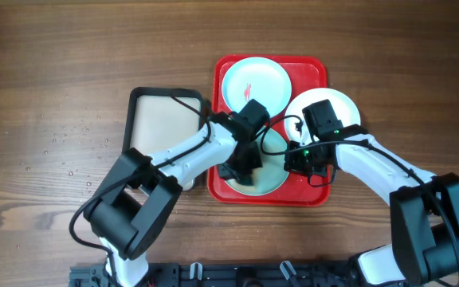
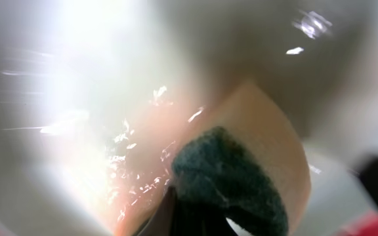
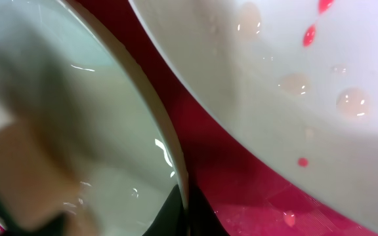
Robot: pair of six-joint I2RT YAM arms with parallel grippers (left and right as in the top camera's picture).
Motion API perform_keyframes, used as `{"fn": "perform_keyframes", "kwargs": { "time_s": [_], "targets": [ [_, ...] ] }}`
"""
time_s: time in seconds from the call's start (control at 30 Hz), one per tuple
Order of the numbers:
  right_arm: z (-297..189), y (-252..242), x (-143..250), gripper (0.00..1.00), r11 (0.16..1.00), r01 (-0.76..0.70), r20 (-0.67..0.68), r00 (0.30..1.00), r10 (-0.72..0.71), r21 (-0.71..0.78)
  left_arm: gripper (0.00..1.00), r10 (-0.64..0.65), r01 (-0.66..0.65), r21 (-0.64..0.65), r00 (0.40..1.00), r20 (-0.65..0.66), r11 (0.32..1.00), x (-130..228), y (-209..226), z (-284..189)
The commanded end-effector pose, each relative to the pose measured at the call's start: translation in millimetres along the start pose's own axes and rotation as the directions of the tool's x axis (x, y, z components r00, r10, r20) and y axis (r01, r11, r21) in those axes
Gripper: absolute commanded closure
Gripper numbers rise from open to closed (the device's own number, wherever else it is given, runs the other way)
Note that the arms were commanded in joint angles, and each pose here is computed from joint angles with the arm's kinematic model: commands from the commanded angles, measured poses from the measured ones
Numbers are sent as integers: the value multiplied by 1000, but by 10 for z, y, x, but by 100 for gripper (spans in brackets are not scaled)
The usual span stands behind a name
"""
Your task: Clean dirty plates on tray and stack at the side
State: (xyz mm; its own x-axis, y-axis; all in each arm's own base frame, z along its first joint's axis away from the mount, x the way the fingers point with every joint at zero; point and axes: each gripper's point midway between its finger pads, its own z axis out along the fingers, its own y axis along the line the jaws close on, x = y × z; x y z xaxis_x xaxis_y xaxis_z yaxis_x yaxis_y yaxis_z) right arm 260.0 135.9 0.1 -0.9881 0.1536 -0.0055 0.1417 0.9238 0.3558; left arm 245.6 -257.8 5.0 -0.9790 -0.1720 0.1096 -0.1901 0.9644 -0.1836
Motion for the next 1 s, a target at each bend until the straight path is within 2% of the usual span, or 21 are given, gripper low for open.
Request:
{"fn": "perform_keyframes", "kwargs": {
  "time_s": [0.0,0.17,0.33,0.37,0.43,0.5,0.53,0.57,0.6,0.63,0.73,0.83,0.9,0.97],
  "targets": [
    [36,-122,-3,96,999,-10,4,1000,10,52,96,2,87,-285,954,298,955,-548,616,-194],
    [36,-121,-4,96,999,-10,5,1000,10,51,96,-14,86,-226,954,300,970,-566,415,-448],
    [36,-117,-11,96,999,-7,7,1000,7,50,96,-29,91,-174,943,331,980,-493,307,-1192],
    [36,-111,-24,94,999,-5,13,1000,4,47,96,-43,102,-155,937,347,983,-463,363,-1364],
    [36,-77,-86,83,998,43,36,998,-44,35,96,-77,145,-154,920,383,977,-460,611,-1668],
    [34,-41,-143,79,994,105,57,993,-106,24,96,-113,214,-196,897,428,957,-537,890,-1821],
    [33,-28,-169,80,991,129,68,989,-130,22,96,-139,262,-227,884,446,938,-594,1077,-1871],
    [32,-24,-177,91,990,142,71,987,-143,21,96,-166,298,-249,882,442,922,-663,1287,-1853],
    [33,-19,-169,96,993,118,68,991,-119,16,96,-193,325,-251,878,437,912,-733,1446,-1765],
    [30,-7,-149,96,993,115,59,992,-115,8,96,-225,359,-253,871,436,898,-780,1609,-1649],
    [-154,14,-121,96,993,115,65,991,-116,25,96,-244,335,-202,894,375,920,-855,1889,-1131],
    [-593,-44,-183,96,977,138,187,968,-168,162,95,-310,349,-110,912,268,931,-737,1975,-866],
    [-920,10,-244,96,952,167,294,925,-241,256,83,-291,308,-27,921,259,951,-765,1886,-1007],
    [-1206,125,-269,96,922,193,374,871,-319,336,76,-280,276,56,917,284,960,-766,1768,-1223]
  ]
}}
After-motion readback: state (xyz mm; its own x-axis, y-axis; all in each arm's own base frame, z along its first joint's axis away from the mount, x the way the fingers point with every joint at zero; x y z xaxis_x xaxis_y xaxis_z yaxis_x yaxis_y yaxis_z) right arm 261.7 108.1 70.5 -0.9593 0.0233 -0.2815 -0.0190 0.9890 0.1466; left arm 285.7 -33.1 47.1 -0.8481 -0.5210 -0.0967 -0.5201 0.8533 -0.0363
